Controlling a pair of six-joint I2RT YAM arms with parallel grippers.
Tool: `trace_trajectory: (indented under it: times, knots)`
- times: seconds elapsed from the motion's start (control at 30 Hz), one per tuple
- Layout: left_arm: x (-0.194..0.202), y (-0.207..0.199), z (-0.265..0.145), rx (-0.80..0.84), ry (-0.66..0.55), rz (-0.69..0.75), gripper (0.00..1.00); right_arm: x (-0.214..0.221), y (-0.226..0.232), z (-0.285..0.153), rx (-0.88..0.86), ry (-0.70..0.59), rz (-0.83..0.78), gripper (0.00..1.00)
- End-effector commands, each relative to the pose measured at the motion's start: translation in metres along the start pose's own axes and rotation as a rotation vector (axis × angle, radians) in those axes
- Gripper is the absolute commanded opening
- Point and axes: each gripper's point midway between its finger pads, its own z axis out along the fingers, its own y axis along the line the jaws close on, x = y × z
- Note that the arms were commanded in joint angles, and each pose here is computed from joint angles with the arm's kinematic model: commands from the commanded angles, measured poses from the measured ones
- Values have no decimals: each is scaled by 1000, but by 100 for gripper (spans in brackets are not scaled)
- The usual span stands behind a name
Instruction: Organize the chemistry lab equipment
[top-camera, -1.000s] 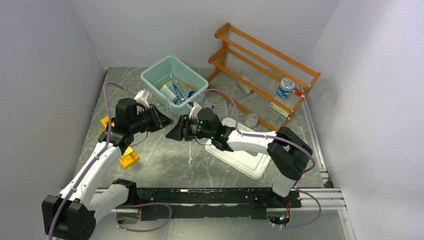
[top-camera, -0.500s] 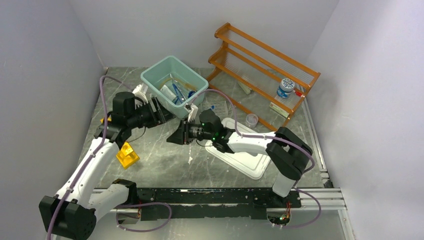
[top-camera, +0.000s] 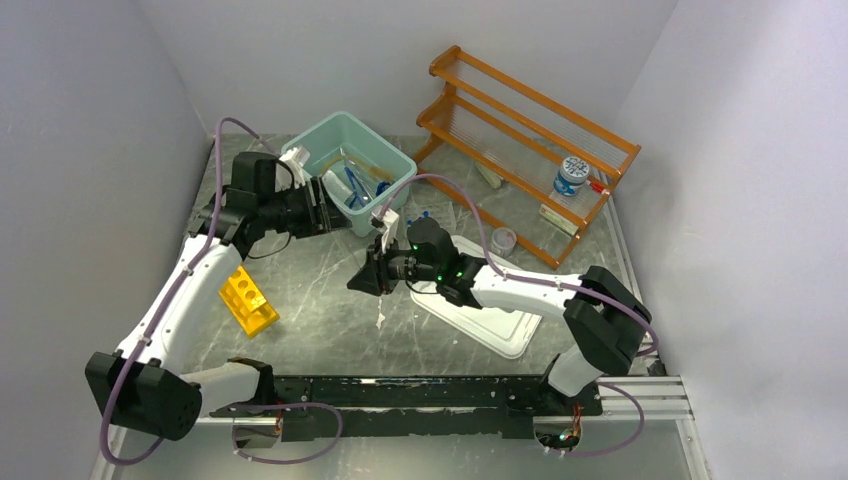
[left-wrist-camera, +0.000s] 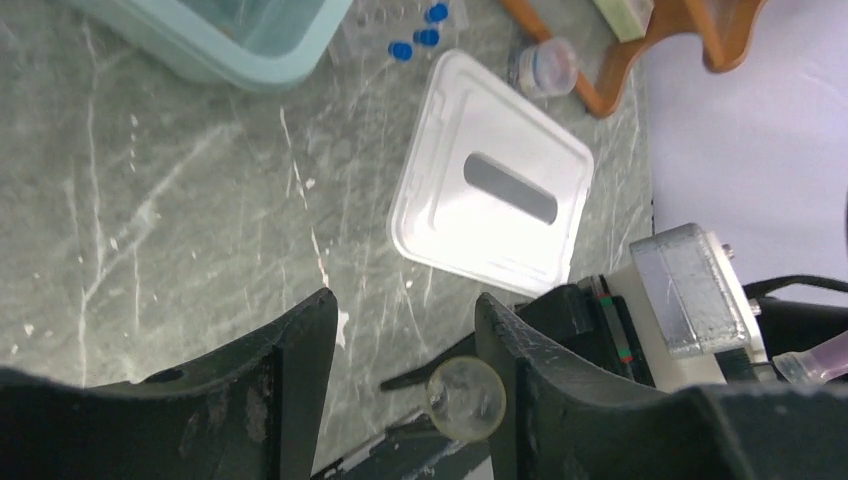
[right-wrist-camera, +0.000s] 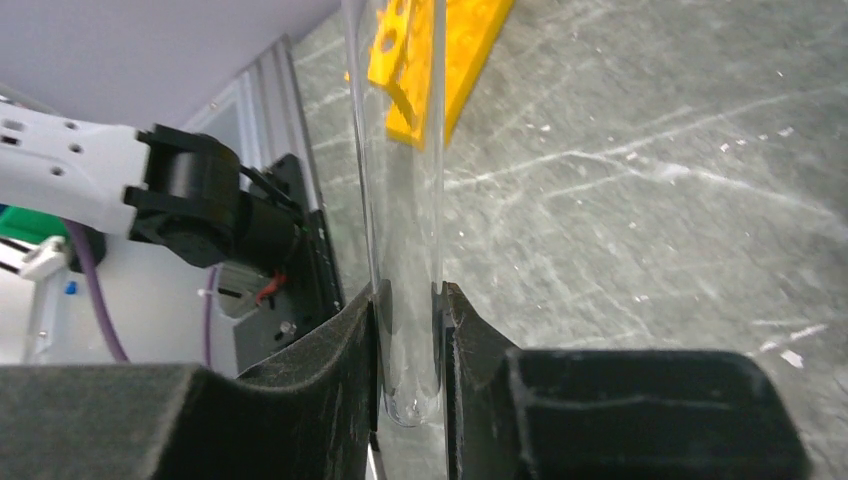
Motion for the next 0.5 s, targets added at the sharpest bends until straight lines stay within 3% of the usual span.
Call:
trace_trajectory:
  times: [0.0,0.27,0.47]
  knots:
    - [12,-9,-12,28,76,13,55,-3,-12,-3,60,15,-105,14]
    - [29,-15,-20,64,160,9,51,3,-16,-5,57,45,-196,15]
    - [31,-12,-20,48,173,14,33,3,-16,-5,52,57,-231,15]
